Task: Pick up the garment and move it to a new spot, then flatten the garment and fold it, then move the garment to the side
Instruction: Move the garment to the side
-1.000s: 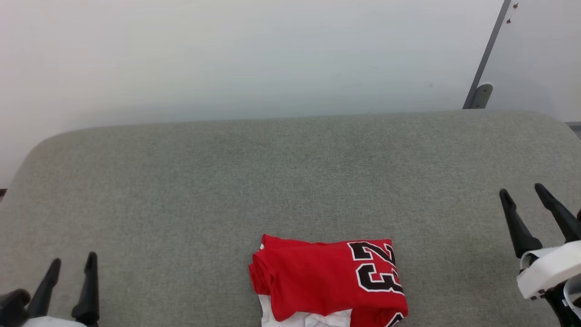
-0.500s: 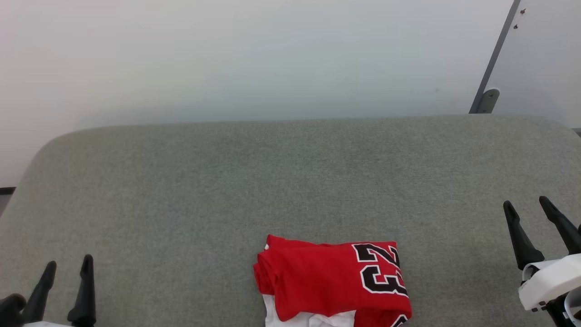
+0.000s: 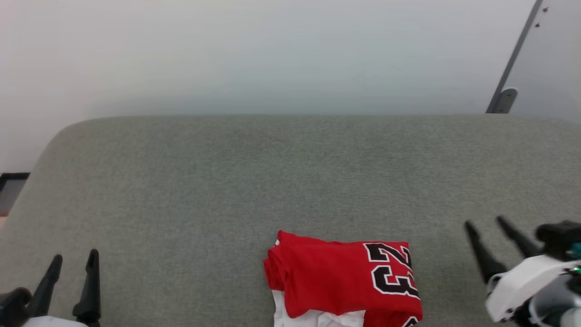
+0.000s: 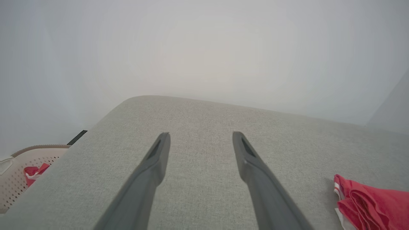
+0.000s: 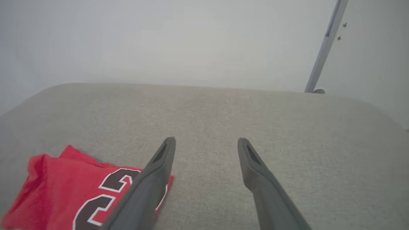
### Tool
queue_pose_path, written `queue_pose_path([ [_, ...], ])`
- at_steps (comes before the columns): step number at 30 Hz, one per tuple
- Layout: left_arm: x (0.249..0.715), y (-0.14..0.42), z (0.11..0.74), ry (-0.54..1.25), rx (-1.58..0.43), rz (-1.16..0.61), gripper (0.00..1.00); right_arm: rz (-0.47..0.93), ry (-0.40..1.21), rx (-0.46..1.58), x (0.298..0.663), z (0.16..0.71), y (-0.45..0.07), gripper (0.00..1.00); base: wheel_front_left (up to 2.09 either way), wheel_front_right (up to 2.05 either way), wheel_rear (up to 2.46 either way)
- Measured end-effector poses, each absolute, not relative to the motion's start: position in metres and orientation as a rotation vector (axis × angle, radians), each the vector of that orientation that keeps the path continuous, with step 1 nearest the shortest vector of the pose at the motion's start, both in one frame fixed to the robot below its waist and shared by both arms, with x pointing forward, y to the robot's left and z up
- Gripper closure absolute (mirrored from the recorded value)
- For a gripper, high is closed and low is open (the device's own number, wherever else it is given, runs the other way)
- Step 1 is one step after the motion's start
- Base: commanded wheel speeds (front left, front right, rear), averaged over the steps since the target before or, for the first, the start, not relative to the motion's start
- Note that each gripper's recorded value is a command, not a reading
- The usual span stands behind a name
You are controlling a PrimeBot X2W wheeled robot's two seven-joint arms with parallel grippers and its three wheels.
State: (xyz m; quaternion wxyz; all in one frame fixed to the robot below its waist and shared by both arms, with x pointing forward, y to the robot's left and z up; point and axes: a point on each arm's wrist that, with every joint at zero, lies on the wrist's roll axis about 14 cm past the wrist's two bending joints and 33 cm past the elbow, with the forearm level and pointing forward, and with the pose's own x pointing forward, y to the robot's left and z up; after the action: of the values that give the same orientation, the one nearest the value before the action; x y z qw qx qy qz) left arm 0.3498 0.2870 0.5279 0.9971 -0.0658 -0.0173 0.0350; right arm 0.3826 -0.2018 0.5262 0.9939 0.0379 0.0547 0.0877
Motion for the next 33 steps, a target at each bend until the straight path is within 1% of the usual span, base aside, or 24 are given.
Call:
queue_pose_path([
  [8, 0.345, 0.291, 0.521, -0.011, -0.137, 0.082, 0.0, 0.311, 0.384, 0.133, 0.377, 0.477, -0.156, 0.0, 0.0, 0.0, 0.0],
  [13, 0.344, 0.294, 0.518, -0.003, -0.143, 0.094, 0.0, 0.366, 0.56, 0.145, 0.369, 0.449, -0.14, 0.0, 0.0, 0.0, 0.0],
  [17, 0.341, 0.296, 0.511, 0.015, -0.149, 0.106, 0.0, 0.399, 0.668, 0.159, 0.366, 0.434, -0.129, 0.0, 0.0, 0.0, 0.0],
  [20, 0.341, 0.299, 0.51, 0.019, -0.152, 0.114, 0.0, 0.403, 0.75, 0.155, 0.363, 0.419, -0.128, 0.0, 0.0, 0.0, 0.0],
  [29, 0.338, 0.307, 0.5, 0.045, -0.158, 0.141, 0.0, 0.399, 0.914, 0.174, 0.371, 0.391, -0.118, 0.0, 0.0, 0.0, 0.0],
  [30, 0.337, 0.307, 0.499, 0.048, -0.159, 0.145, 0.0, 0.403, 0.92, 0.171, 0.372, 0.39, -0.116, 0.39, 0.0, 0.0, 0.0],
  [31, 0.336, 0.308, 0.498, 0.05, -0.161, 0.148, 0.0, 0.408, 0.928, 0.17, 0.373, 0.388, -0.114, 1.0, 0.0, 0.0, 0.0],
  [33, 0.335, 0.31, 0.497, 0.053, -0.162, 0.153, 0.0, 0.42, 0.937, 0.155, 0.374, 0.388, -0.111, 1.0, 0.0, 0.0, 0.0],
])
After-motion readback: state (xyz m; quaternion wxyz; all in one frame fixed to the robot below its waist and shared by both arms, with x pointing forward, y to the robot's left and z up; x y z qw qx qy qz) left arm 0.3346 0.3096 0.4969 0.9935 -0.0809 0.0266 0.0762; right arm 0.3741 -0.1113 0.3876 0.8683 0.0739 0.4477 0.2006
